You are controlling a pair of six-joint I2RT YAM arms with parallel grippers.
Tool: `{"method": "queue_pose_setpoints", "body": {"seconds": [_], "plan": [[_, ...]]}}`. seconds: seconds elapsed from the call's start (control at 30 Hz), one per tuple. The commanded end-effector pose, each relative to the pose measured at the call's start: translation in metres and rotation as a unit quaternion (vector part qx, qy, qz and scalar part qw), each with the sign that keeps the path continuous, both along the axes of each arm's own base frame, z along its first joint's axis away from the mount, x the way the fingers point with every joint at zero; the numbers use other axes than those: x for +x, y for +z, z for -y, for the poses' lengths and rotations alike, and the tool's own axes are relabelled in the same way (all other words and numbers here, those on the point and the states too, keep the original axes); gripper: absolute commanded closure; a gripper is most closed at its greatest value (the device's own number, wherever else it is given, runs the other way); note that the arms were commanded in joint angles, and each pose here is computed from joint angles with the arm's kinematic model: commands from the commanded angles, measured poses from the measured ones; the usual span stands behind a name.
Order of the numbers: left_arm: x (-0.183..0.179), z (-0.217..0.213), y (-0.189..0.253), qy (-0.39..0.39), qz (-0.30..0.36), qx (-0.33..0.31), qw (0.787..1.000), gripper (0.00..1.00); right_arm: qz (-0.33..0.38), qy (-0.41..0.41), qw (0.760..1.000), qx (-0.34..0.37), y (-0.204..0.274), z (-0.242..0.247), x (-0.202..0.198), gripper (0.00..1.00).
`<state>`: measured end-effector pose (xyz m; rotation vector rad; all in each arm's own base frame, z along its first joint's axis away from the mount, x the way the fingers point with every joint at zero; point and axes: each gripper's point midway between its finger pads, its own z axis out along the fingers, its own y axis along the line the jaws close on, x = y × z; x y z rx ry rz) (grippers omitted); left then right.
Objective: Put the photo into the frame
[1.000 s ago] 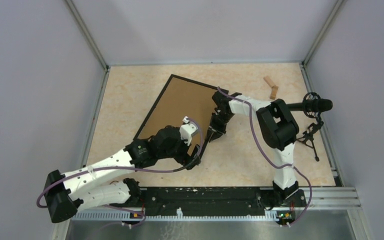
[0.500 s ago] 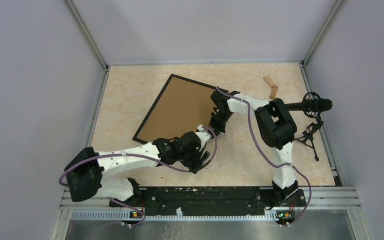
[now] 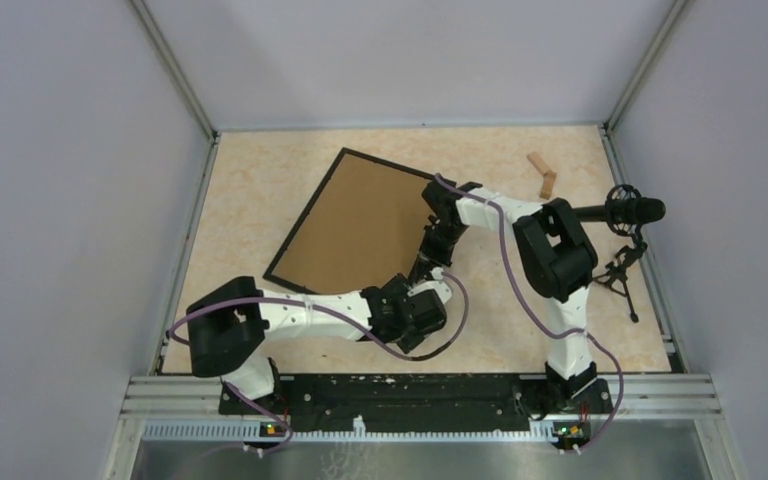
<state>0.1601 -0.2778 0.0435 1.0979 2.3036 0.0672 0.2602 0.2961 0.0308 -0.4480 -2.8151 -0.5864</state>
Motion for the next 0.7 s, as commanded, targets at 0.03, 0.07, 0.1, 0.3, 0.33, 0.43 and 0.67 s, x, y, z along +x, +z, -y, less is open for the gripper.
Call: {"method": "queue_pose_setpoints", "body": {"seconds": [0.03,0.07,0.1,0.3,0.33,0.43,0.67], "plan": [[0.003,0.017,0.026,-0.017,0.013,-0.054,0.998,0.06,0.027,-0.013,0.999,0.031,0.039,-0.007,-0.002,1.0],[0.002,0.019,0.027,-0.02,0.006,-0.06,0.998,0.07,0.027,-0.014,0.999,0.033,0.039,-0.008,-0.003,1.0],[0.001,0.021,0.028,-0.02,-0.001,-0.067,0.998,0.08,0.031,-0.015,0.999,0.033,0.04,-0.007,-0.002,1.0],[0.0,0.028,0.054,0.0,-0.1,-0.195,0.976,0.14,0.096,0.039,0.994,0.019,0.052,0.001,0.013,1.0],[-0.004,0.028,0.057,-0.002,-0.139,-0.232,0.963,0.16,0.106,0.049,0.993,0.012,0.053,0.004,0.013,0.91],[-0.004,0.024,0.076,-0.002,-0.2,-0.324,0.925,0.19,0.134,0.071,0.988,-0.005,0.053,0.016,0.013,0.82],[0.005,0.012,0.074,0.022,-0.252,-0.335,0.907,0.25,0.309,0.058,0.949,-0.023,0.085,0.05,0.026,0.3]]}}
